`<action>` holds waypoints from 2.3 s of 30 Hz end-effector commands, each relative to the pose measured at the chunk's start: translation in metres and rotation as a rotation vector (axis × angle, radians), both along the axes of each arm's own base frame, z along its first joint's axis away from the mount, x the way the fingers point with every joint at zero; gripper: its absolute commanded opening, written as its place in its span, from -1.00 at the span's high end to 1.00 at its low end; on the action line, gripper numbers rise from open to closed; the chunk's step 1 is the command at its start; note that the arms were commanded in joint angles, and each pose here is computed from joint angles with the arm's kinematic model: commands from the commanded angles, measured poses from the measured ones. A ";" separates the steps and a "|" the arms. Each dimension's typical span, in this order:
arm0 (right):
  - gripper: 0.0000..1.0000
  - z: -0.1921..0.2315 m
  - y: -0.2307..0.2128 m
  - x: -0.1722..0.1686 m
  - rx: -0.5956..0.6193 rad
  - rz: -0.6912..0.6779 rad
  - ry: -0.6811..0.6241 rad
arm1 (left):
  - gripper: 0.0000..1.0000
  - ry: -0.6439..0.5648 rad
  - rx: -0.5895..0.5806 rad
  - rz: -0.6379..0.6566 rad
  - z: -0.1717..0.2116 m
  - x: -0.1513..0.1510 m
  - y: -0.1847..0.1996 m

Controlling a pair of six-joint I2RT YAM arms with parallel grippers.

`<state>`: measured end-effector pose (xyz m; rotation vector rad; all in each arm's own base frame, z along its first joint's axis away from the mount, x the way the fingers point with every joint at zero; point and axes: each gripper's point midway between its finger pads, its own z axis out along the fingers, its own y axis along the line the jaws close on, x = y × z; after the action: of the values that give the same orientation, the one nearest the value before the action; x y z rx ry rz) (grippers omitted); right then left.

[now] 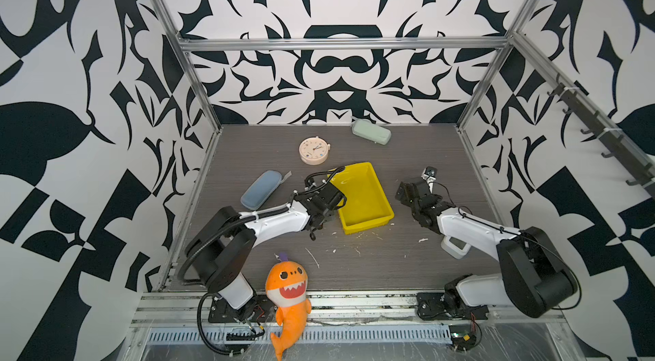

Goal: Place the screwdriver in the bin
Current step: 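Lower the left gripper and close it on the screwdriver's orange handle, then lift the screwdriver with the left gripper, carry it over the bin, release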

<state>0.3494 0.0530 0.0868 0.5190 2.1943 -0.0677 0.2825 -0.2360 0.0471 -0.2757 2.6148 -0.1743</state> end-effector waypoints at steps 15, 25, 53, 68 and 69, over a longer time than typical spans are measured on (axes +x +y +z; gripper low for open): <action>-0.95 0.024 -0.002 0.004 0.022 -0.029 -0.074 | 0.24 0.086 0.096 0.019 -0.032 -0.011 0.007; -0.94 0.025 -0.006 0.000 0.014 -0.041 -0.072 | 0.37 0.114 0.117 0.070 -0.053 -0.023 0.021; -0.81 0.034 -0.019 -0.011 0.040 -0.104 -0.142 | 0.68 -0.242 0.003 0.027 0.112 -0.007 -0.006; -0.77 0.037 -0.021 -0.012 0.042 -0.118 -0.166 | 0.69 -0.165 -0.120 0.001 0.062 0.029 -0.105; -0.76 0.038 -0.021 -0.011 0.047 -0.118 -0.176 | 0.69 -0.155 -0.117 0.001 0.056 0.029 -0.107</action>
<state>0.3343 0.0351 0.1094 0.6285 2.0647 -0.0484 0.3088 -0.3316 0.1029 -0.2455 2.4528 -0.2834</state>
